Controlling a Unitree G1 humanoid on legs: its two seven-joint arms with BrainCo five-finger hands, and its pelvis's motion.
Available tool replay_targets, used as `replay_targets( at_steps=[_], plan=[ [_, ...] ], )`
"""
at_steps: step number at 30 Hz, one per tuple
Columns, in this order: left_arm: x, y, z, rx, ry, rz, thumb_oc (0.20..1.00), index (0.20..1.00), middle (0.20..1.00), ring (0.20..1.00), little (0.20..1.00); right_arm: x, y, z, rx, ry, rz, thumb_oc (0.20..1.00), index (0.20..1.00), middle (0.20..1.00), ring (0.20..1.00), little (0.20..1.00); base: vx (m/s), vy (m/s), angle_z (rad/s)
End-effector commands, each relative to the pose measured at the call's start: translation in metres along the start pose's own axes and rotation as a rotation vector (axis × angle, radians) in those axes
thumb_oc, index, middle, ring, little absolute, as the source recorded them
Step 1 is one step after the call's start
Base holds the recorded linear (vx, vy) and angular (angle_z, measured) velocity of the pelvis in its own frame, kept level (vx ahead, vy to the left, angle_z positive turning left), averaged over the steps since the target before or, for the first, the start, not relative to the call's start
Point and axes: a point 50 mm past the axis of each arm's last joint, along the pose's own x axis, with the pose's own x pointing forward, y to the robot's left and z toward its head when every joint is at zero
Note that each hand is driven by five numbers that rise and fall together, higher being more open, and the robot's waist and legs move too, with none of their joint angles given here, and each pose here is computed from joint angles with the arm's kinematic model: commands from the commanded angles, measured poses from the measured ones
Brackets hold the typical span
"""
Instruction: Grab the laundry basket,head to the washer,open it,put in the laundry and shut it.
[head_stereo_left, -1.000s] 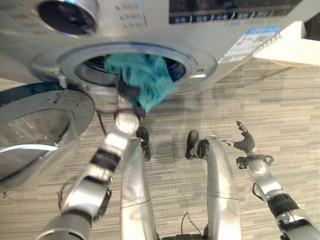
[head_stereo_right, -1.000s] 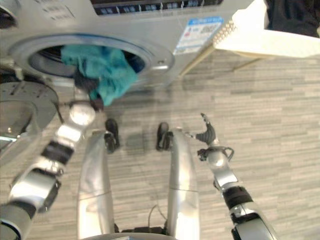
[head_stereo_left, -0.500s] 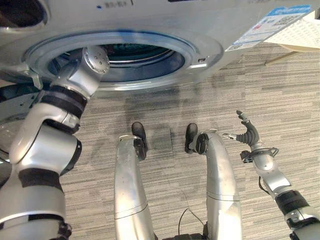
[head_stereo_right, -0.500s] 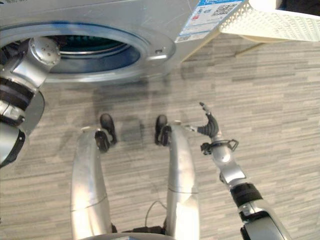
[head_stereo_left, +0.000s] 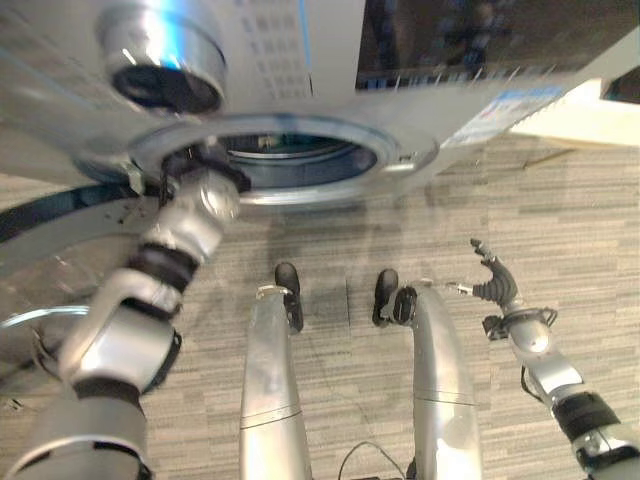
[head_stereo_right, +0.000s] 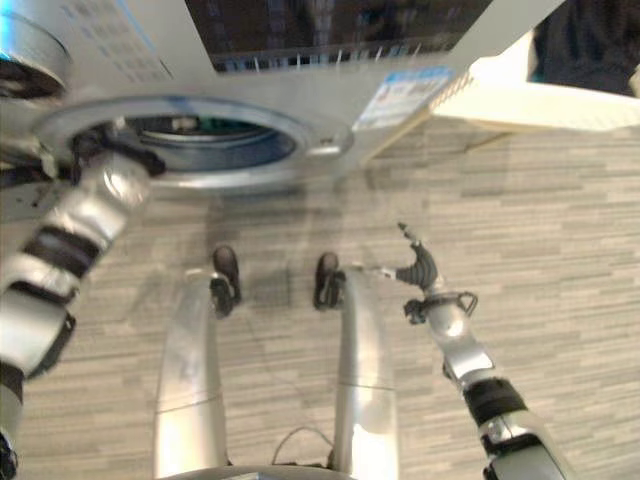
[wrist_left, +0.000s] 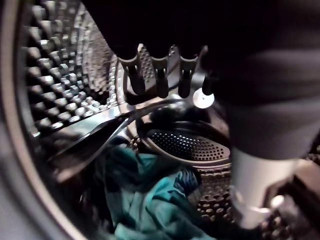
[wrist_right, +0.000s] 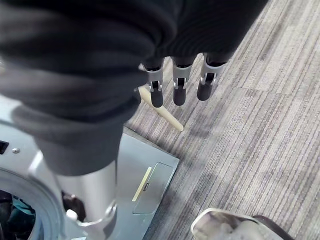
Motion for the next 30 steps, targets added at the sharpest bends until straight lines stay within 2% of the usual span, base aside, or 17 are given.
replay_targets(
  at_steps=[1, 2, 3, 4, 10, 13, 15, 17, 23, 30],
  plan=[
    [-0.013, -0.017, -0.009, -0.128, 0.034, -0.032, 1.0, 1.0, 1.0, 1.0, 1.0, -0.017, 0.013, -0.021, 0.0, 0.084, 0.022, 1.0, 1.0, 1.0, 1.0, 1.0, -0.02, 0.006, 0.04],
    [-0.045, -0.038, -0.031, -0.189, 0.109, -0.097, 1.0, 1.0, 1.0, 1.0, 1.0, -0.02, 0.013, -0.031, -0.015, 0.139, 0.012, 1.0, 1.0, 1.0, 1.0, 1.0, -0.01, 0.015, 0.08],
    [-0.064, -0.049, -0.045, -0.246, 0.179, -0.131, 1.0, 1.0, 1.0, 1.0, 1.0, -0.022, 0.014, -0.035, -0.016, 0.165, 0.014, 1.0, 1.0, 1.0, 1.0, 1.0, 0.0, 0.015, 0.04],
    [-0.065, -0.049, -0.045, -0.247, 0.182, -0.132, 1.0, 1.0, 1.0, 1.0, 1.0, -0.022, 0.014, -0.035, -0.017, 0.167, 0.016, 1.0, 1.0, 1.0, 1.0, 1.0, 0.0, 0.022, -0.04],
    [-0.183, -0.093, -0.103, -0.458, 0.537, -0.323, 1.0, 1.0, 1.0, 1.0, 1.0, -0.048, 0.018, -0.071, -0.007, 0.345, 0.032, 1.0, 1.0, 1.0, 1.0, 1.0, 0.11, 0.016, -0.11],
    [-0.227, -0.108, -0.122, -0.511, 0.705, -0.393, 1.0, 1.0, 1.0, 1.0, 1.0, -0.062, 0.026, -0.089, 0.022, 0.434, 0.05, 1.0, 1.0, 1.0, 1.0, 1.0, 0.16, -0.009, -0.19],
    [-0.235, -0.11, -0.125, -0.505, 0.729, -0.409, 1.0, 1.0, 1.0, 1.0, 1.0, -0.065, 0.027, -0.092, 0.025, 0.449, 0.048, 1.0, 1.0, 1.0, 1.0, 1.0, 0.16, 0.005, -0.23],
    [-0.26, -0.115, -0.132, -0.48, 0.801, -0.472, 1.0, 1.0, 1.0, 1.0, 1.0, -0.076, 0.03, -0.104, 0.04, 0.513, 0.056, 1.0, 1.0, 1.0, 1.0, 1.0, 0.29, 0.049, -0.23],
    [-0.286, -0.13, -0.126, -0.463, 0.816, -0.617, 1.0, 1.0, 1.0, 1.0, 1.0, -0.093, 0.028, -0.118, 0.069, 0.587, 0.046, 1.0, 1.0, 1.0, 1.0, 1.0, 0.19, 0.078, -0.4],
    [-0.274, -0.132, -0.116, -0.448, 0.729, -0.65, 1.0, 1.0, 1.0, 1.0, 1.0, -0.093, 0.041, -0.116, 0.08, 0.586, 0.094, 1.0, 1.0, 1.0, 1.0, 1.0, -0.01, 0.066, -0.76]
  ],
)
